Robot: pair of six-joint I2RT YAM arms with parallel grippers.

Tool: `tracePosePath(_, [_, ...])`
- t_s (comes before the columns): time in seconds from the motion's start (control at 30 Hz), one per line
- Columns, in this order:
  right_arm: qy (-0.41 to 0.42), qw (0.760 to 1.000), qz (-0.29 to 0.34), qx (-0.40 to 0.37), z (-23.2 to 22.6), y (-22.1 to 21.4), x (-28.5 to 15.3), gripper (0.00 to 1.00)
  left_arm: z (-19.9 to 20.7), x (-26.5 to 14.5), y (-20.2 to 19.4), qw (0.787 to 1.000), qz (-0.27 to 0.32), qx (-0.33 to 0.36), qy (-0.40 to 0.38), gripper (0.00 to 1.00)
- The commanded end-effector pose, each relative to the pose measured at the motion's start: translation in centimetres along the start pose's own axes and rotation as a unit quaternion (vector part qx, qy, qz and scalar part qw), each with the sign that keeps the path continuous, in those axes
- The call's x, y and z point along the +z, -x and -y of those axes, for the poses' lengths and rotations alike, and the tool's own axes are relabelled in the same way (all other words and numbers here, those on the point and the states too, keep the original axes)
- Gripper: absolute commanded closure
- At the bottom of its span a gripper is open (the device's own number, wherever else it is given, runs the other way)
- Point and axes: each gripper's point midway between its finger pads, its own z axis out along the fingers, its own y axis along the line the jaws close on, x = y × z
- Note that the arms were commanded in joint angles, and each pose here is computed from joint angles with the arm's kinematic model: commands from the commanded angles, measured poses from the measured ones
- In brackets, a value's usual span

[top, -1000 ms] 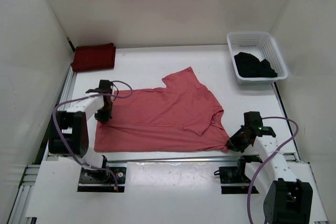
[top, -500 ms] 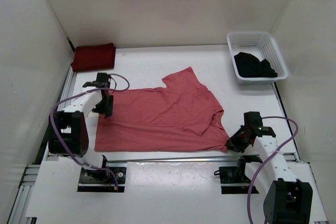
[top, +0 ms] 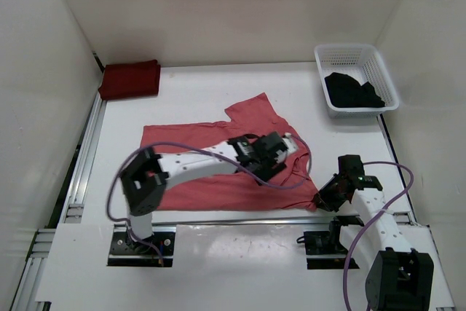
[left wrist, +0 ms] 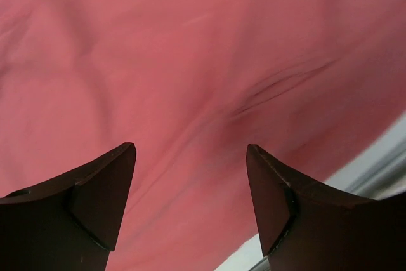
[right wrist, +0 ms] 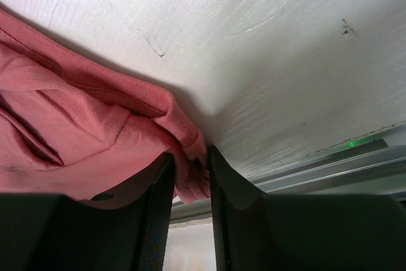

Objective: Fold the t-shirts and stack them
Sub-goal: Fold the flattened tshirt in 1/3 of the way

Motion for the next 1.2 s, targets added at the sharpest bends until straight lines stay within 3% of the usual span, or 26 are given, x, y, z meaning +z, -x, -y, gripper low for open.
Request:
tracePosePath(0.0, [-0.028,0.999,0.022,0.006,1.1,0.6,0.4,0.68,5.2,1.5,2.7,0.997,0.018,0.016,-0.08,0.19])
tracePosePath(0.2, [-0.025,0.999,0.039,0.01,0.8,1.4,0.2,0.68,8.9,4.6,4.9,0.991,0.019,0.026,-0.129,0.25])
tracePosePath(0.4, [-0.028,0.999,0.036,0.01,1.4,0.9,0.6,0.68,10.0,6.5,4.7,0.99,0.005,0.029,-0.141,0.3])
tracePosePath(0.53, [-0.024,0.999,0.039,0.01,1.3,1.0,0.5,0.68,9.9,7.5,4.4,0.991,-0.002,0.03,-0.13,0.45])
tracePosePath(0.6, [-0.024,0.999,0.039,0.01,1.3,1.0,0.5,0.68,9.8,8.0,3.7,0.992,-0.012,0.032,-0.124,0.7])
tracePosePath(0.67, [-0.024,0.999,0.039,0.01,1.3,1.0,0.5,0.68,9.7,8.2,3.2,0.992,-0.018,0.033,-0.119,0.84])
tracePosePath(0.7, [-0.024,0.999,0.039,0.01,1.3,1.0,0.5,0.68,9.6,7.9,3.2,0.992,-0.016,0.033,-0.119,0.85])
tracePosePath(0.77, [-0.024,0.999,0.039,0.01,1.3,1.0,0.5,0.68,9.6,7.5,3.3,0.992,-0.016,0.033,-0.123,0.77])
tracePosePath(0.83, [-0.024,0.999,0.039,0.01,1.3,1.0,0.5,0.68,9.7,7.1,3.6,0.991,-0.011,0.032,-0.129,0.52])
tracePosePath(0.93, [-0.021,0.999,0.036,0.01,1.2,0.8,0.5,0.69,9.8,6.8,3.8,0.99,-0.011,0.032,-0.134,0.35])
tracePosePath(1.1, [-0.021,0.999,0.036,0.01,1.2,0.8,0.5,0.7,9.9,7.0,4.3,0.99,-0.006,0.031,-0.135,0.34])
tracePosePath(1.17, [-0.021,0.999,0.036,0.01,1.2,0.8,0.5,0.7,9.7,7.6,3.9,0.992,-0.013,0.032,-0.124,0.38])
